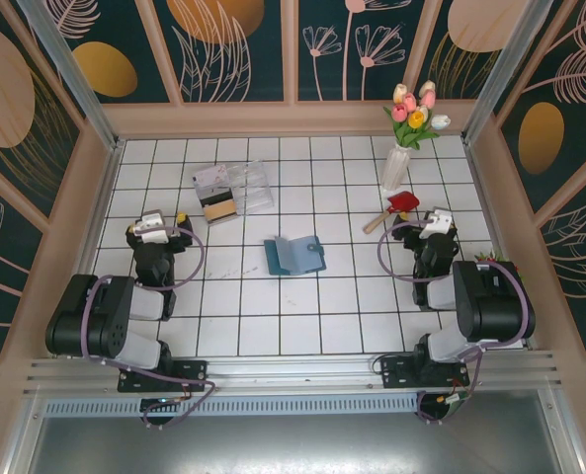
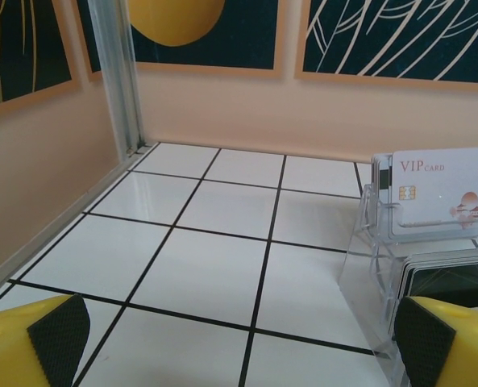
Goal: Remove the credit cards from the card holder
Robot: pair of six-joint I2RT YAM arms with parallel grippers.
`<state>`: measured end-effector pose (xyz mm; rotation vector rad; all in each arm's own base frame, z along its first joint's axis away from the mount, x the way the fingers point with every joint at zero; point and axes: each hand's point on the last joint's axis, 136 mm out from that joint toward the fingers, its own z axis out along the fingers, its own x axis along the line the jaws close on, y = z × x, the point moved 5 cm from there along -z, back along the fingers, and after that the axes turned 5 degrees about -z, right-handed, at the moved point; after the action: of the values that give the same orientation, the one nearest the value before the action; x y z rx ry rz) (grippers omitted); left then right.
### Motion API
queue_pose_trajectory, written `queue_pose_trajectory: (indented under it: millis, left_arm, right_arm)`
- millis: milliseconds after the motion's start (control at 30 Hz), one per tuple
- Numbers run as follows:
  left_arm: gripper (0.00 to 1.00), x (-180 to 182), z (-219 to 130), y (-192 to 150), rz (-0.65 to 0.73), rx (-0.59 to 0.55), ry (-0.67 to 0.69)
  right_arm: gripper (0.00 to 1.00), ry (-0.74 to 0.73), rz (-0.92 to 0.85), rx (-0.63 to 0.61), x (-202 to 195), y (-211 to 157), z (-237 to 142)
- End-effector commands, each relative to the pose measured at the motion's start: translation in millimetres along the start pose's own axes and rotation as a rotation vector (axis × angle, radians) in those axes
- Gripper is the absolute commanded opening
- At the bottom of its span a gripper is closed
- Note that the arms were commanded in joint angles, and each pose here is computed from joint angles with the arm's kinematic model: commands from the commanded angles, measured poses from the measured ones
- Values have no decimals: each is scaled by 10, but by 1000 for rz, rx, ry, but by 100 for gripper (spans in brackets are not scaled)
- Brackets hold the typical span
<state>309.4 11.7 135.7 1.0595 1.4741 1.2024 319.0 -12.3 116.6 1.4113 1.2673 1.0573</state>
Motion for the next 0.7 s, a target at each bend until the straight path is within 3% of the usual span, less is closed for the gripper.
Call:
queue_pose_trajectory:
  millis: [0, 167, 667]
  left_arm:
    - [99, 11, 48, 93, -15, -56, 14]
    - [99, 123, 102, 98, -50, -46, 113]
    - [99, 118, 109, 96, -47, -44, 110]
  right_arm:
    - [99, 41, -7, -74, 32, 131, -1]
    - [99, 19, 7, -57, 4, 129, 41]
    - [99, 17, 7, -57, 1, 129, 40]
